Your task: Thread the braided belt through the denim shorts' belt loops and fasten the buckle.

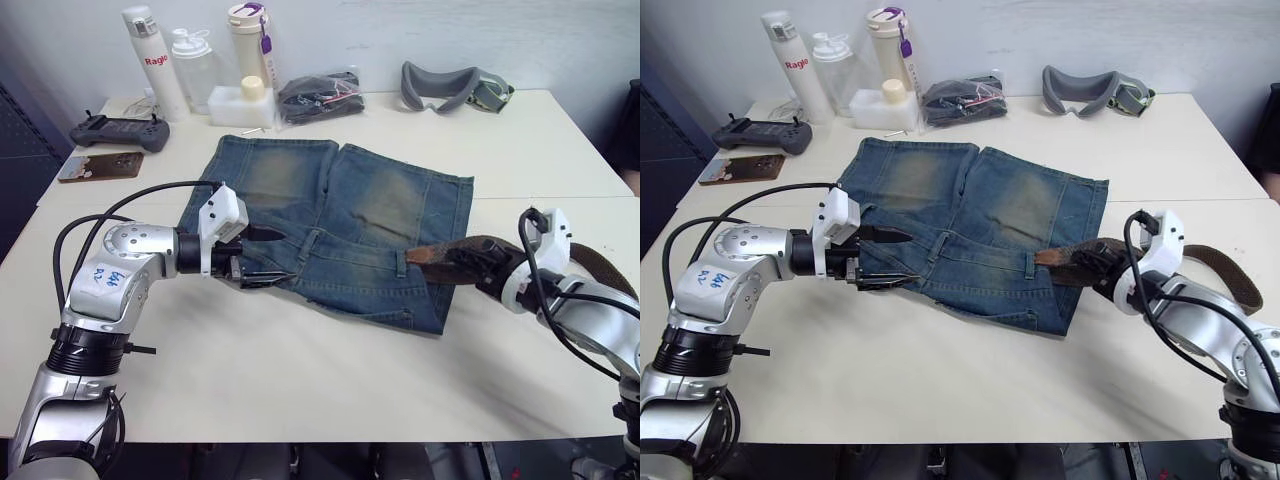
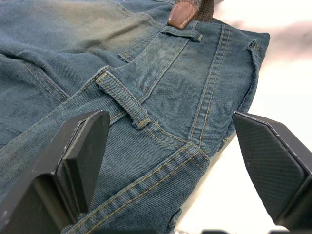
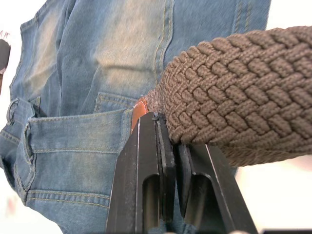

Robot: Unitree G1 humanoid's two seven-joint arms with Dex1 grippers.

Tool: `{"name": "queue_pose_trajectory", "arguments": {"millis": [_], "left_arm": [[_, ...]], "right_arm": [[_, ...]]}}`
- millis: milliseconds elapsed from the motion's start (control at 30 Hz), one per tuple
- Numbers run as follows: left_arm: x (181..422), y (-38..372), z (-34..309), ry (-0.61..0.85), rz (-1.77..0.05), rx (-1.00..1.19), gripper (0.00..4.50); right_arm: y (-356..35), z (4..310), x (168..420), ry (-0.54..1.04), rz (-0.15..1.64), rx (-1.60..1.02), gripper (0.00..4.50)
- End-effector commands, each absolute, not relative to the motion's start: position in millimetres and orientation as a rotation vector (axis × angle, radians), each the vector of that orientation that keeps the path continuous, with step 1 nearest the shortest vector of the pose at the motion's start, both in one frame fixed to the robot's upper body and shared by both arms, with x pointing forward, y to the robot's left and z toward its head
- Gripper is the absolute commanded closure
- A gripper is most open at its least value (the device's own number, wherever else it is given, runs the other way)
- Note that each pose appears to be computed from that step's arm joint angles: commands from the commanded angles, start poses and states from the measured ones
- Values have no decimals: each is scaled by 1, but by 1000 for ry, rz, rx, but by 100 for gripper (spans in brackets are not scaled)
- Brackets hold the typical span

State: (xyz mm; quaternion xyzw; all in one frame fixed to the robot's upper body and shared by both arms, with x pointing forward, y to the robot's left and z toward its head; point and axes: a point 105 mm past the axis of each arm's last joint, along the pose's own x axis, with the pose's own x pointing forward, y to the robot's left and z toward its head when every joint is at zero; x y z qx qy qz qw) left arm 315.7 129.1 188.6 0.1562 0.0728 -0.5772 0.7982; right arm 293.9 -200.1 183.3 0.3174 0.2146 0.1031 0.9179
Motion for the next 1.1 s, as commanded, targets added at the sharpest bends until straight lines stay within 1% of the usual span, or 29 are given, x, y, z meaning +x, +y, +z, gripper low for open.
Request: {"name": "queue_pose_trajectory", "arguments": {"millis": [33, 400, 600, 733, 833, 900, 1000, 1067, 1100], "left_arm": [[315, 126, 197, 118, -1255, 370, 9], [318, 125, 197, 115, -1263, 382, 9], [315, 125, 194, 119, -1265, 380, 9], [312, 120, 191, 126, -1281, 391, 9], [310, 115, 190, 126, -1300, 403, 9], [309, 113, 191, 123, -1306, 400, 9], [307, 109, 189, 124, -1320, 399, 9], [307, 105, 187, 125, -1336, 396, 0], [307, 104, 186, 124, -1344, 395, 0]], "right_arm": [[-200, 197, 291, 394, 236, 654, 450], [-174, 179, 282, 454, 302, 687, 450], [-179, 168, 282, 484, 298, 730, 450], [-147, 165, 293, 528, 397, 765, 450], [-129, 164, 293, 535, 461, 764, 450], [-125, 164, 292, 523, 488, 756, 450], [-125, 162, 293, 510, 474, 793, 450], [-131, 161, 291, 487, 438, 830, 367], [-137, 160, 290, 472, 409, 839, 344]]}}
